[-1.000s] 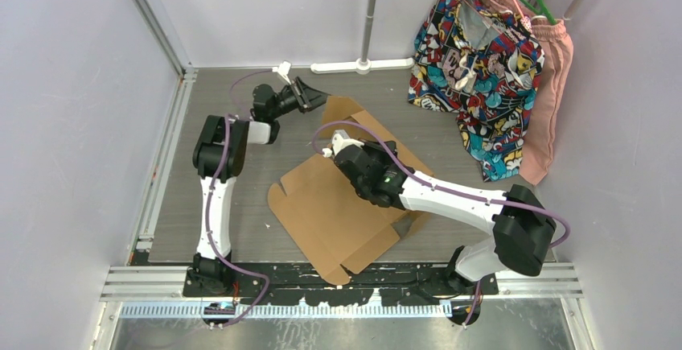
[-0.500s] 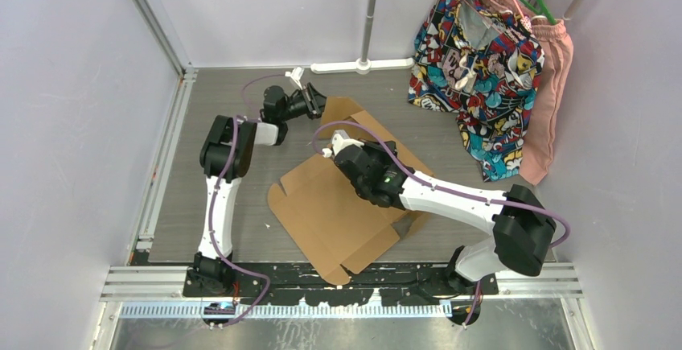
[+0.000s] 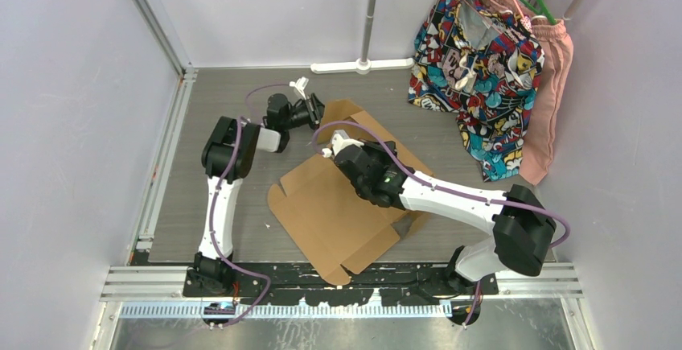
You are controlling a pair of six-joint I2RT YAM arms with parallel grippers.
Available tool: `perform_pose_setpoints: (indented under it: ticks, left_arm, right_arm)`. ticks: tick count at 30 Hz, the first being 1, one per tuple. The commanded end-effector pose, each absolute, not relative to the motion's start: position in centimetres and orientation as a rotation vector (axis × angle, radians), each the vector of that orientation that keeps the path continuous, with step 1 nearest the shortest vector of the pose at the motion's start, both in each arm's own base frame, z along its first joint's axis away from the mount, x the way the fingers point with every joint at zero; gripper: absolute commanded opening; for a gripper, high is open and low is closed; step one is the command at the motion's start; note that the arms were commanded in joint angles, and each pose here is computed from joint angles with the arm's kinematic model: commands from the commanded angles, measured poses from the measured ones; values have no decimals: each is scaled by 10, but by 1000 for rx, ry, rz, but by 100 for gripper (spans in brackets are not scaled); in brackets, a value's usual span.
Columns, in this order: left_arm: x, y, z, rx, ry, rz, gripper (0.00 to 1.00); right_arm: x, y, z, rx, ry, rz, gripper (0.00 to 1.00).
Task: Fold the paper box
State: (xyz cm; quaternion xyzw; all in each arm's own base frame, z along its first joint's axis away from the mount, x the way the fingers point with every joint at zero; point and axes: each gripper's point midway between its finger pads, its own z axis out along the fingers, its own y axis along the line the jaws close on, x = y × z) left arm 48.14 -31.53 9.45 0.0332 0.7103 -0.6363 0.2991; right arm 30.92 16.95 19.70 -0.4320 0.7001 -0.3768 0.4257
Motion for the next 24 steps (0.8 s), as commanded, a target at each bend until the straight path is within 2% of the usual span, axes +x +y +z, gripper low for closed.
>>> perform_pose_setpoints:
  ticks: [1, 24]
  left_arm:
    - [472, -317, 140, 219, 1772, -1681, 34]
    - [443, -314, 157, 267, 1757, -1667, 33]
  right_arm:
    - [313, 176, 208, -1012, 1739, -899, 2]
    - [317, 177, 207, -983, 1758, -919, 2]
